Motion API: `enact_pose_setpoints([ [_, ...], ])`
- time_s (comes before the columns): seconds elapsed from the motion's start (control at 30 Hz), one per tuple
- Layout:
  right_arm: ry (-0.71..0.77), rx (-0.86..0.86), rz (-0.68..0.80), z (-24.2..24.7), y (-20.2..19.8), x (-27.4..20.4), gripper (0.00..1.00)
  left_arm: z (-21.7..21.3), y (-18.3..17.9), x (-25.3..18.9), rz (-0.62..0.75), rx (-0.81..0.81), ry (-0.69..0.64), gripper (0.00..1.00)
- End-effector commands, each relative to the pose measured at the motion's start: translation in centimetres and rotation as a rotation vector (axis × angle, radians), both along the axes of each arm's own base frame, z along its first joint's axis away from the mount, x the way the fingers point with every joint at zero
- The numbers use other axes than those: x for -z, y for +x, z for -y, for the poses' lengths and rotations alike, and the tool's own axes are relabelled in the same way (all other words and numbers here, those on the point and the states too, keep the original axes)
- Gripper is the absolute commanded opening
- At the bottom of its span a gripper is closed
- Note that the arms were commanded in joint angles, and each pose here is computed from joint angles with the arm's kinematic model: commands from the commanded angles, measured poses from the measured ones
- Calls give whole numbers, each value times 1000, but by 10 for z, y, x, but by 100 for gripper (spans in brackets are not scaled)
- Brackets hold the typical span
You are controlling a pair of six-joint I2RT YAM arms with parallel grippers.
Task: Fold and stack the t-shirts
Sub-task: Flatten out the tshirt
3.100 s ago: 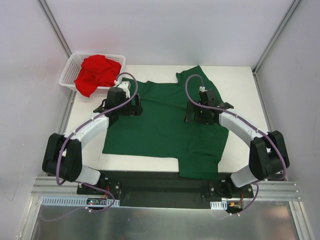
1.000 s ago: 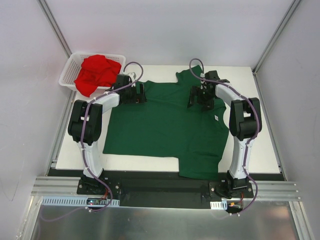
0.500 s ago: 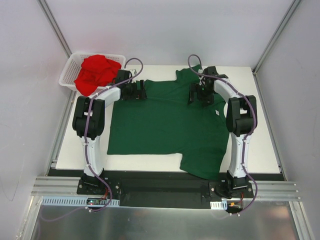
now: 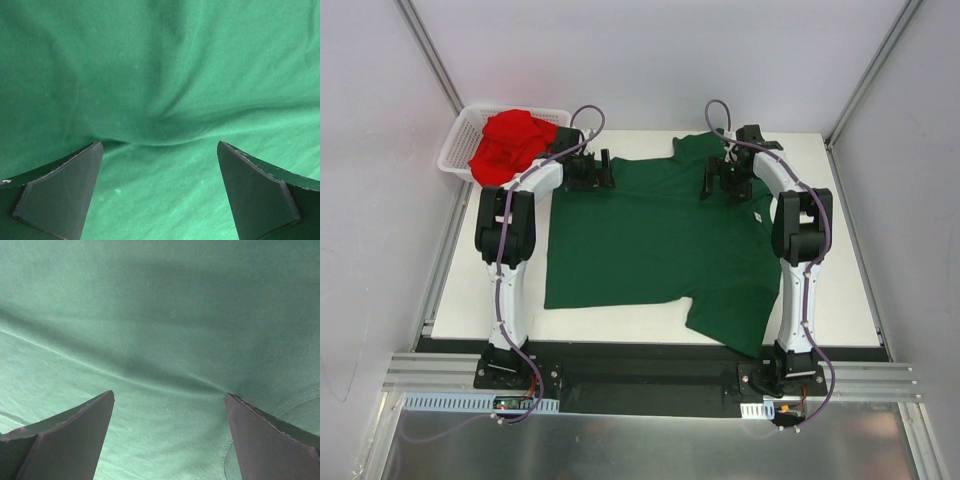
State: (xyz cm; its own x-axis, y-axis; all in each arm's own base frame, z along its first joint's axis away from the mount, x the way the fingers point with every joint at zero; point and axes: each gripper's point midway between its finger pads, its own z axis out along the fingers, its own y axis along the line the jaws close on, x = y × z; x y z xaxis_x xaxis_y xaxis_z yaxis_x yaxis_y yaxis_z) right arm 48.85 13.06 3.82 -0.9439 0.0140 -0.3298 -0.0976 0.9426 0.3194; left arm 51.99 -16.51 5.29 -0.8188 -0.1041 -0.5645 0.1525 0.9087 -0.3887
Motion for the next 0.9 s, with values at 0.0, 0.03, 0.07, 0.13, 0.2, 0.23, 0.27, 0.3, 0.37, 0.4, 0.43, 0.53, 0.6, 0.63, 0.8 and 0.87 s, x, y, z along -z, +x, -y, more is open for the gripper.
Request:
enact_pose_setpoints([
  [0.0, -5, -2, 13, 16, 7, -4, 96, 2, 6, -8, -12, 30, -26, 99],
  [0.03, -8, 2, 7, 18, 7, -2, 96, 2, 7, -10, -6, 31, -26, 99],
  [0.07, -10, 1, 8, 19, 7, -2, 96, 3, 8, -10, -5, 32, -27, 99],
  [0.13, -14, 13, -3, 25, 7, 0, 96, 3, 8, -10, -6, 34, -26, 99],
  [0.2, -27, 27, -1, 31, 9, 0, 96, 3, 9, -8, -7, 38, -24, 99],
  [0.23, -34, 34, -4, 34, 9, 2, 96, 3, 9, -9, -7, 40, -24, 99],
  [0.27, -41, 36, -2, 36, 9, 1, 96, 3, 9, -7, -10, 41, -21, 99],
  [0.3, -54, 44, -2, 39, 10, 1, 96, 3, 10, -8, -5, 41, -20, 99],
  [0.37, -62, 50, -1, 43, 10, 0, 96, 3, 11, -6, -10, 42, -22, 99],
  [0.4, -57, 53, 2, 45, 11, -1, 96, 4, 12, -7, -7, 43, -24, 99],
  [0.43, -60, 55, 1, 45, 11, -1, 96, 4, 12, -7, -9, 44, -24, 99],
  [0.53, -50, 51, 1, 44, 11, -2, 96, 5, 15, -7, -8, 45, -28, 99],
  [0.6, -36, 50, -8, 42, 9, -2, 96, 5, 17, -8, -6, 45, -26, 99],
  [0.63, -33, 49, -11, 42, 8, -1, 96, 5, 19, -10, -2, 46, -24, 99],
  [0.8, -10, 50, -13, 37, 4, -1, 96, 5, 30, -14, -36, 46, 0, 99],
  [0.87, -3, 52, -10, 36, 3, -4, 96, 4, 32, -4, -57, 52, 10, 99],
])
